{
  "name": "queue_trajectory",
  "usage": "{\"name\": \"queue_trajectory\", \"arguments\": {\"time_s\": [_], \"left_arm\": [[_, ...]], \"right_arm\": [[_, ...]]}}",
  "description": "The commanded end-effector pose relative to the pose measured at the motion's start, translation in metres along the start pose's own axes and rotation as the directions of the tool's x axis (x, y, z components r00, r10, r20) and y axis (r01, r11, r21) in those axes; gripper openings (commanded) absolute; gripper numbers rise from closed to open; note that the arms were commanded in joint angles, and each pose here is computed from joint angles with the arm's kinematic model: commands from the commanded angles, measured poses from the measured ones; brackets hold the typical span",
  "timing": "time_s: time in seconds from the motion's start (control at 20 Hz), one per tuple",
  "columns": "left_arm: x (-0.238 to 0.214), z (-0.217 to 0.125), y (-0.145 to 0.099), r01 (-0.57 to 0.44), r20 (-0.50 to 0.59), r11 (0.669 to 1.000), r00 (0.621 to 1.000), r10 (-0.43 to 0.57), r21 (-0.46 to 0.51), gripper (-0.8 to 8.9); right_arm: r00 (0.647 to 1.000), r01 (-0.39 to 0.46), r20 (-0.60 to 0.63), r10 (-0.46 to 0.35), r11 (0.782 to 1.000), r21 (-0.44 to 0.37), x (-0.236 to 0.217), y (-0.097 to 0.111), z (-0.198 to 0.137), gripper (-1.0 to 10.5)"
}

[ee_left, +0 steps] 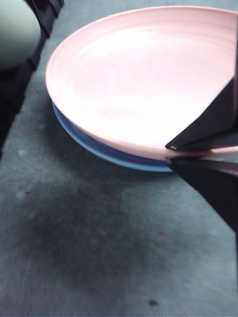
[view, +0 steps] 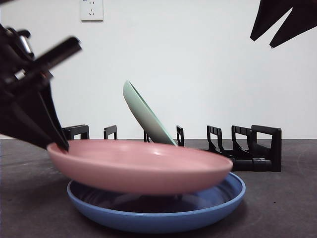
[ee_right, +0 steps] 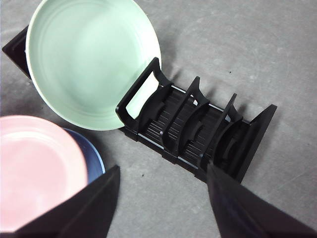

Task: Place the plate

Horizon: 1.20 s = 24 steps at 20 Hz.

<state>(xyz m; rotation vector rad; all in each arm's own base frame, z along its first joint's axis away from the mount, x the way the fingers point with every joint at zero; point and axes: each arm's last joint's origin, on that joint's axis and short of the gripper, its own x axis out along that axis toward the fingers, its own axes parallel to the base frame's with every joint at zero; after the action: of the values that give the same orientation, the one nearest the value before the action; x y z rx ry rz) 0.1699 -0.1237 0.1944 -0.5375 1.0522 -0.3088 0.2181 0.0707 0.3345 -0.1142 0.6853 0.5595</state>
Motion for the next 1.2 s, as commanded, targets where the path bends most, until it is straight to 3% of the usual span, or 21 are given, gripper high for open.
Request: {"name": "queue_trajectory", "arguments": {"time_s": [0.05, 0.5, 0.6, 0.75, 0.95, 1.2], "left_arm": [[0.010, 0.001, -0.003, 0.001, -0.006, 1.000, 1.000, -0.001, 0.004, 0.14], [0.027, 0.001, 0.001, -0.033, -0.030, 0.999, 0.999, 0.034, 0.016, 0.16], [0.027, 0.001, 0.001, -0.033, -0.030, 0.999, 0.999, 0.034, 0.016, 0.42], [0.027, 0.001, 0.001, -0.031, -0.032, 0.999, 0.999, 0.032, 0.016, 1.68], [0.020, 0.001, -0.002, 0.018, -0.046, 1.000, 0.999, -0.017, 0.019, 1.97], [-0.023, 0.013, -0.005, 0.031, 0.030, 0.990, 0.999, -0.036, 0.140, 1.97]], "right_arm": [[1.000, -0.003, 0.004, 0.003, 1.000, 0.006, 0.001, 0.001, 0.003, 2.7], [1.000, -0.004, 0.000, 0.004, 1.000, 0.007, 0.001, 0.001, 0.002, 2.7], [1.000, -0.004, 0.000, 0.004, 1.000, 0.007, 0.001, 0.001, 0.002, 2.7], [1.000, -0.004, 0.000, 0.004, 1.000, 0.007, 0.001, 0.001, 0.002, 2.7], [1.000, -0.004, 0.000, 0.004, 1.000, 0.007, 0.001, 0.001, 0.003, 2.7], [1.000, -0.008, -0.008, 0.008, 1.000, 0.007, 0.001, 0.002, 0.002, 2.8]]}}
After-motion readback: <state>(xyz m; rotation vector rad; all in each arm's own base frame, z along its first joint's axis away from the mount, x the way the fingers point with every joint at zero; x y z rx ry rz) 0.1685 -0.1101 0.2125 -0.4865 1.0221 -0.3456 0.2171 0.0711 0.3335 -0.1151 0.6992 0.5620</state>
